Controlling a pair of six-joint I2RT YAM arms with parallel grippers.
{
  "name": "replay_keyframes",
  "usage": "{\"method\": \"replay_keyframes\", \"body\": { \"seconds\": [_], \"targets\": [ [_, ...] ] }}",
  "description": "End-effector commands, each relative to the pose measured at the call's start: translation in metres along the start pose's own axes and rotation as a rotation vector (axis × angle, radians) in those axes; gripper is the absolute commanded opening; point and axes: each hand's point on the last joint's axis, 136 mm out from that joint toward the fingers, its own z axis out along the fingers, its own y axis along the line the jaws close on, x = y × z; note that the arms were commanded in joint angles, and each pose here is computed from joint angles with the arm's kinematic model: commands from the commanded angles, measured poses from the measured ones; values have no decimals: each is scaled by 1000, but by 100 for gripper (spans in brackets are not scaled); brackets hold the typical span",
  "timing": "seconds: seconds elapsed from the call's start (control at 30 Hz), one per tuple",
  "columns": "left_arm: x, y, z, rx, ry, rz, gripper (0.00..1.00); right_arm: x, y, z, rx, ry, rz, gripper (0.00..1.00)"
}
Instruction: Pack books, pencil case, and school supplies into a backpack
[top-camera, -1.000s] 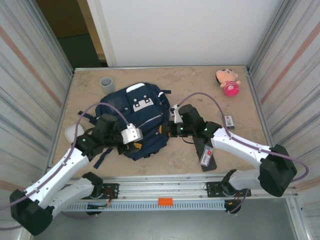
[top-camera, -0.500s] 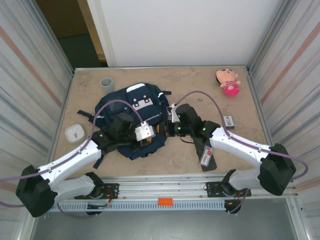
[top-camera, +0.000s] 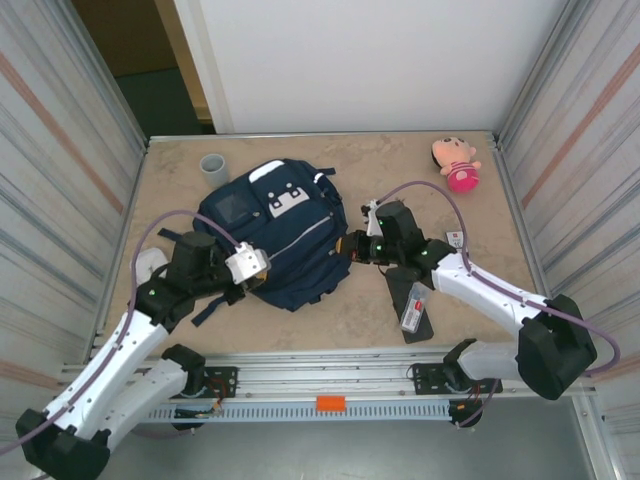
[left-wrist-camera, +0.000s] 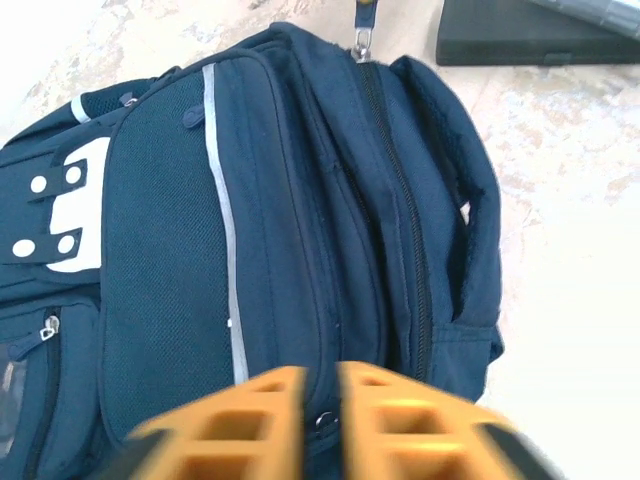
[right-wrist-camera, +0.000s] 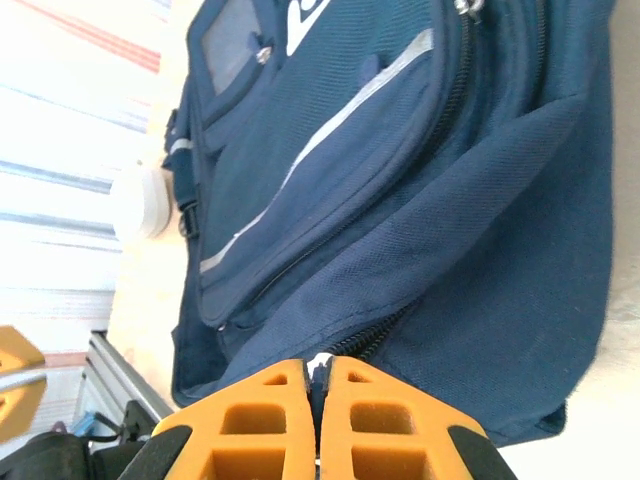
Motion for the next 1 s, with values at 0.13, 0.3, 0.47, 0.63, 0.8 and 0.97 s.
{"method": "replay_keyframes", "body": {
  "seconds": [0.13,0.3,0.47,0.63,0.8,0.97],
  "targets": [
    [-29,-15,15,79,-98,-27,58,-4,83,-9,-188,-44,-144,0],
    [-37,-30,55,122,-15,81,74,1,105,-11,-230,-44,-168,0],
    [-21,-18,85,92,104,68,48,6,118,-15,-260,-45,-188,0],
    [-32,-17,71,81,21,71,5,4,89,-17,-180,-59,-166,0],
    [-31,-16,40,92,-63,41,0,-7,47,-20,-113,-85,-102,0],
    [-24,-22,12,92,-98,72,0,-18,-1,-20,-48,-107,-33,0]
  ]
}}
